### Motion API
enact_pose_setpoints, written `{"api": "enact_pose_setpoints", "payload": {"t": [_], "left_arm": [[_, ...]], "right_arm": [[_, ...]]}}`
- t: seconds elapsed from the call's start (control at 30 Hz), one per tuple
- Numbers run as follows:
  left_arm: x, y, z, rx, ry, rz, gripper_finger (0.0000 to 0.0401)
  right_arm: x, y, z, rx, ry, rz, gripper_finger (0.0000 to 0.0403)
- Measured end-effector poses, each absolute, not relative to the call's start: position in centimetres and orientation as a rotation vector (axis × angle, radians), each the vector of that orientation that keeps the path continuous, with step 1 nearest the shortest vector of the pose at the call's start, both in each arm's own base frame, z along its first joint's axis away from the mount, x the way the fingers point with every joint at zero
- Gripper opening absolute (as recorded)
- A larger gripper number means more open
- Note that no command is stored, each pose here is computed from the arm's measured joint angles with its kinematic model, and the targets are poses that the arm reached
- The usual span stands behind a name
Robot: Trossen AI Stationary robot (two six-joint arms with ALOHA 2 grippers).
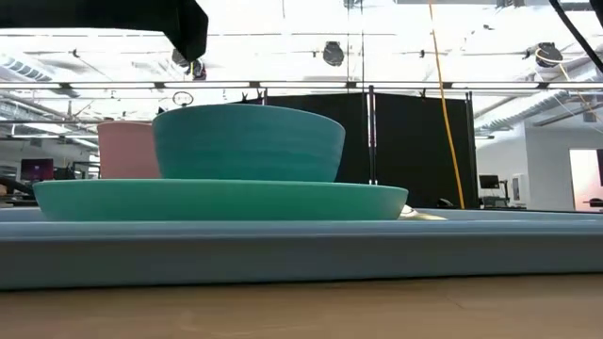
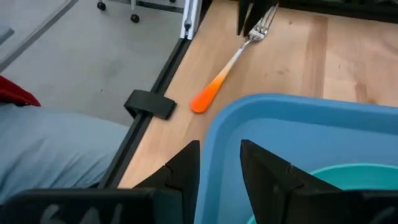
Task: Set up tray
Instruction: Put the orange fork on the yellow napkin to the right of the orange spoon
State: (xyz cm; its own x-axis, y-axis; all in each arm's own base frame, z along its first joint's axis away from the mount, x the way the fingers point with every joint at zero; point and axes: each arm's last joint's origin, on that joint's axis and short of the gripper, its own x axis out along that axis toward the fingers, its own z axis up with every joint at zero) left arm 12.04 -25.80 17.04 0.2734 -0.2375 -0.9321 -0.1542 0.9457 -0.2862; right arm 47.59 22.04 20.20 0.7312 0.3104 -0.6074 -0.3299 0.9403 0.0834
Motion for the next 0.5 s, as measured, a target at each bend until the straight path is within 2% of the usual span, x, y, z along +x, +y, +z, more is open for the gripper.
{"api": "enact_pose_setpoints", "payload": {"t": [0.1, 0.37, 0.5], "left_arm": [[12.1, -26.0, 16.6, -0.353, 1.307, -0.053, 0.005], [12.4, -26.3, 16.2, -0.339, 1.275, -0.054, 0.0157], [12.4, -26.4, 15.4, -0.293, 1.29, -0.056, 0.0182]], "right_arm": [[47.6, 22.0, 20.3, -0.03, 0.66, 0.352, 0.0105], [47.6, 22.0, 20.4, -0.028, 0.653, 0.353, 0.0105], [47.6, 22.0, 20.4, -0.028, 0.653, 0.353, 0.0105]]}}
